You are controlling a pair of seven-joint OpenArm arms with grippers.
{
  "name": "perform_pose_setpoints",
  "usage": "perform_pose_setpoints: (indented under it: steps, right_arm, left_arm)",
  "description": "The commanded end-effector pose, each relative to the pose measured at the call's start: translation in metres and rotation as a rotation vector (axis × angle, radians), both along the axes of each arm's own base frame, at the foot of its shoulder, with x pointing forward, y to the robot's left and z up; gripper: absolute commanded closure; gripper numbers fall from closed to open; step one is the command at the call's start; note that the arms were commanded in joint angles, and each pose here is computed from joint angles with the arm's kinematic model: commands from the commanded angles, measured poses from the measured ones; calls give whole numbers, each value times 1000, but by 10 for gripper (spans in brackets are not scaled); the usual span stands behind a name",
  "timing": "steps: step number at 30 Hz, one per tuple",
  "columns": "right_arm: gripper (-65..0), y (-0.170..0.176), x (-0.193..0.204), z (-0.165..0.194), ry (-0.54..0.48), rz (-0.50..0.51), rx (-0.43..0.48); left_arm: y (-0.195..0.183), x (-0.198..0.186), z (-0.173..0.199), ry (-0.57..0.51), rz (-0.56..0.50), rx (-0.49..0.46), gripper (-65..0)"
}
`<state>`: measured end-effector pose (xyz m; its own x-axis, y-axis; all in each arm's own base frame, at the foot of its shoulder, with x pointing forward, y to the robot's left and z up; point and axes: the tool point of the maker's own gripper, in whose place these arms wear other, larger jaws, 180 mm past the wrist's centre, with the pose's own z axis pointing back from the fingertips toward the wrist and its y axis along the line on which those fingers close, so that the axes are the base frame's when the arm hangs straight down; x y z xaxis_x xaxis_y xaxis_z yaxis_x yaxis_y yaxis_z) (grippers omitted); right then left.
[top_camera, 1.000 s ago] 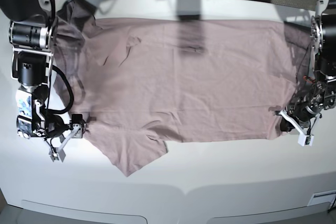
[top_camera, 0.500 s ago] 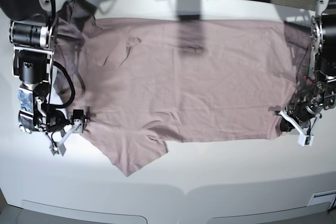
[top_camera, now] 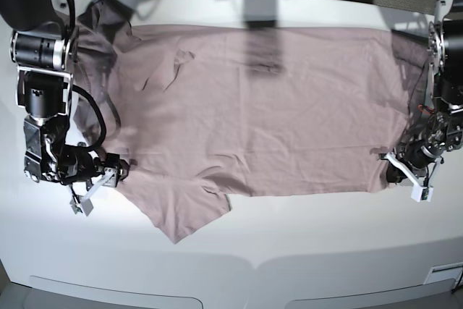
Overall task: Fold the T-shirt properly
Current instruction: 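Pinch the hem corners with both grippers and pull them outward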
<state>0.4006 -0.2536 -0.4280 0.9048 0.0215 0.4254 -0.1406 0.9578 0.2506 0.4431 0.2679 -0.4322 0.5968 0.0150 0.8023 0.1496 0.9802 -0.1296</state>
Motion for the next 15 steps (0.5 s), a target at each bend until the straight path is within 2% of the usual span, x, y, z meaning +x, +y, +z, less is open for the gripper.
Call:
perform_pose_setpoints:
  steps: [1,3,6,15]
  right_arm:
    - [-298,-9,4,9,-4,6,-17]
    - [-206,-14,3,11,-3,0,-25]
    - [0,-28,4,15,-18,-18,-40]
    - [0,-58,26,45,-128,-67,-74]
  left_arm:
    - [7,17,24,-68,11,-2,0]
    - [7,15,21,-51,9,0,0]
    - [7,15,21,-49,9,1,0]
    - [3,27,38,-101,-12,13,0]
